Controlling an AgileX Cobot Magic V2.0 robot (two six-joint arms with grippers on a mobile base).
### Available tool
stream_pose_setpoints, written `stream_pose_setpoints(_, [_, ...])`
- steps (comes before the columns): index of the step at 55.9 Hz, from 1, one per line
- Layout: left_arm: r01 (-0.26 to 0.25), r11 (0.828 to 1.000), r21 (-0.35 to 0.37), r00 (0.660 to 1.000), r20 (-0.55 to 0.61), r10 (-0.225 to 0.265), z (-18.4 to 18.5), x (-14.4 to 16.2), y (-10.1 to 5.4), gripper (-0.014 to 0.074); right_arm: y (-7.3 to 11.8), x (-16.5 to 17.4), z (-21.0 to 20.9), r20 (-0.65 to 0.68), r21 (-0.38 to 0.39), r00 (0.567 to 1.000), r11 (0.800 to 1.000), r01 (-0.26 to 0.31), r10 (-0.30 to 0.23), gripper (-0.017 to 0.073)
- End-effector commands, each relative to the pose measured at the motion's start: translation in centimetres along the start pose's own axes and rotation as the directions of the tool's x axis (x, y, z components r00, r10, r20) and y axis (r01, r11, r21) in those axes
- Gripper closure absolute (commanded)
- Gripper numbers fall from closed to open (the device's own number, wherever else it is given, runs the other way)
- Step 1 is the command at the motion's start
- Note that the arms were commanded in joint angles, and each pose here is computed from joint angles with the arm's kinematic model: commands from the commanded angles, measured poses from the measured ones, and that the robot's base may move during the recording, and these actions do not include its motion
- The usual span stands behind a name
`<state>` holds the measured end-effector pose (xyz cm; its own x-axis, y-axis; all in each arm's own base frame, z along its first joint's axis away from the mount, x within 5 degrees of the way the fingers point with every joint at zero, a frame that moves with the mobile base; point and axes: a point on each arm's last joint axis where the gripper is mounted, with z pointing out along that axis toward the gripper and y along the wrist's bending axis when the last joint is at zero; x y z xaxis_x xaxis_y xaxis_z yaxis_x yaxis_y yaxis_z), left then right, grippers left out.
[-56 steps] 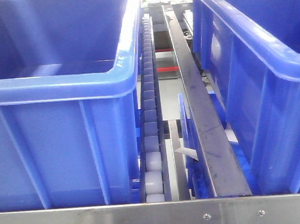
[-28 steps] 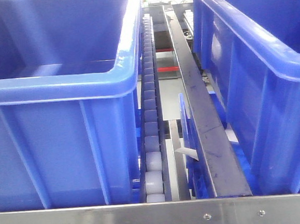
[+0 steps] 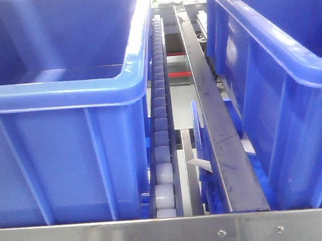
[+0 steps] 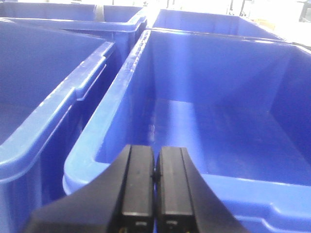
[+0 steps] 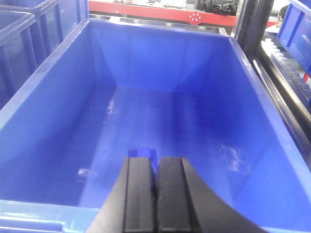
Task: Pick and sort blue part to right shelf
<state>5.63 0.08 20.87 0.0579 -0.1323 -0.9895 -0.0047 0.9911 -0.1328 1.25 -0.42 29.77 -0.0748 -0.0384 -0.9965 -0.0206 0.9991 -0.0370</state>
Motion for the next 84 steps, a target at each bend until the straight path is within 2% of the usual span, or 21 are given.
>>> stream_pose_setpoints(1, [0.012,0.999,0.038,0.996,0.093,-0.016,-0.2,0.0,-0.2,0.047,-0.1,-1.5,-0.7,0.122,0.012,0.992,1.0,0.01,-0.011,0.0501])
stream_pose_setpoints(25, [0.017,0.993,0.117,0.996,0.089,-0.028,-0.2,-0.1,-0.6,0.047,-0.1,-1.5,-0.7,0.122,0.012,0.992,1.0,0.01,-0.011,0.0501])
stream_pose_setpoints(66, [0.017,0.993,0.115,0.996,0.089,-0.027,-0.2,-0.1,-0.6,0.047,0.0,-1.3,-0.5,0.13,0.011,0.991,1.0,0.011,-0.012,0.0501])
stream_pose_setpoints(71, [0.017,0.993,0.115,0.996,0.089,-0.027,-0.2,-0.1,-0.6,0.047,0.4,0.7,1.1,0.121,-0.029,0.992,0.999,-0.036,0.039,0.0501])
stream_pose_setpoints(75, [0.017,0.993,0.115,0.996,0.089,-0.027,-0.2,-0.1,-0.6,0.047,0.6,2.3,2.2,0.111,-0.041,0.992,0.998,-0.052,0.057,0.0501])
stream_pose_setpoints(84, [0.017,0.993,0.115,0.996,0.089,-0.027,-0.2,-0.1,-0.6,0.047,0.8,6.0,3.9,0.12,-0.027,0.986,0.993,-0.113,0.116,0.0501])
